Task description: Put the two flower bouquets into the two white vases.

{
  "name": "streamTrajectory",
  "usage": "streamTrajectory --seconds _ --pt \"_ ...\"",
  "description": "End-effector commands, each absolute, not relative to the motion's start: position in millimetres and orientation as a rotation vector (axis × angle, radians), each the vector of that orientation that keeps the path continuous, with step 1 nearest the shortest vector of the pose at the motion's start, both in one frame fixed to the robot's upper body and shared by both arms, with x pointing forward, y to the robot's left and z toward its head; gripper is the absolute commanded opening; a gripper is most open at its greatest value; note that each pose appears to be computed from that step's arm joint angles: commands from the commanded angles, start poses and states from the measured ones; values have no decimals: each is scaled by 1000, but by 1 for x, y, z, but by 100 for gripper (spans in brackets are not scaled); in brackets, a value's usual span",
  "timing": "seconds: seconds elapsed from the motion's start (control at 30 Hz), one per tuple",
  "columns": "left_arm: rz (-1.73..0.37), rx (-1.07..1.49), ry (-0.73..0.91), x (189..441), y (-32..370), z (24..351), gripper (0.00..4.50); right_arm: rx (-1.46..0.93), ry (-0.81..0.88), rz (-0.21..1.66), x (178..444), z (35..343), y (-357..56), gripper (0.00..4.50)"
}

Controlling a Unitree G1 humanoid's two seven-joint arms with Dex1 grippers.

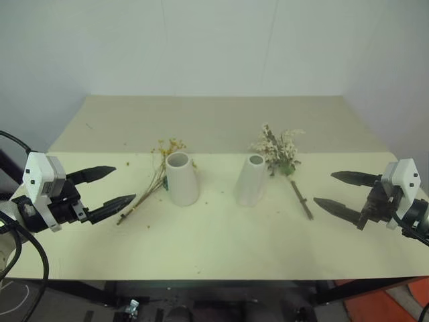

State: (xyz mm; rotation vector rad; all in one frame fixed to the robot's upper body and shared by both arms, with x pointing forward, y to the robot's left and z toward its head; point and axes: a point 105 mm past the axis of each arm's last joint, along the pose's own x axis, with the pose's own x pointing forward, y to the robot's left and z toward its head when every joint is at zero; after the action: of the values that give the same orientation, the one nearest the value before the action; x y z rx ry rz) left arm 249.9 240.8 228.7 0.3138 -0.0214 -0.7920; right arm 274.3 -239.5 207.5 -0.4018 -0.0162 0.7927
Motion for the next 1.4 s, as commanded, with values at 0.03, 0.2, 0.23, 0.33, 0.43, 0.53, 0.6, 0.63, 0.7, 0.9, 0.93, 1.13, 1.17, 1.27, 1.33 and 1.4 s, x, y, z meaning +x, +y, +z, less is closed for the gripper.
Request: streamTrajectory --seconds 0.03,0.2,0.23,0.33,0.43,0.53,0.6,0.63,0.7,0.9,0.93,1.13,1.17,1.27,1.33,1.4 --pt "-811 346 -63 247 236 239 445 -433 -66 806 270 221 -236 450" --pt "-814 341 -64 247 236 238 445 -433 -65 808 270 221 -236 450" --pt "-815 340 -64 247 236 238 445 -432 -65 809 270 221 -236 450" --pt "-820 336 -60 246 236 237 445 -430 -64 813 270 221 -236 450" --pt "-823 334 -61 246 236 237 445 -424 -55 810 272 220 -235 450" --pt "-844 304 -73 245 235 242 445 -435 -25 794 275 218 -235 450" --pt "-863 287 -71 246 235 247 445 -434 -14 786 276 218 -235 450" --pt "-878 293 -57 246 235 248 445 -435 -4 780 278 218 -235 450" --pt "-908 300 -41 248 234 252 445 -434 17 756 283 218 -234 450" --pt "-976 309 -39 258 226 260 445 -398 69 715 298 222 -221 450" --pt "-985 309 -40 259 224 261 445 -388 93 702 300 221 -220 450" --pt "-1012 321 -43 276 217 272 445 -300 314 586 329 212 -212 450" --pt "-1018 324 -43 281 215 275 445 -287 368 561 335 209 -212 450" --pt "-1053 317 -60 293 207 286 445 -290 489 508 350 200 -211 450" --pt "-1076 314 -68 299 202 290 445 -291 534 474 361 194 -212 450" --pt "-1097 324 -69 307 195 290 445 -292 573 438 375 186 -213 450"
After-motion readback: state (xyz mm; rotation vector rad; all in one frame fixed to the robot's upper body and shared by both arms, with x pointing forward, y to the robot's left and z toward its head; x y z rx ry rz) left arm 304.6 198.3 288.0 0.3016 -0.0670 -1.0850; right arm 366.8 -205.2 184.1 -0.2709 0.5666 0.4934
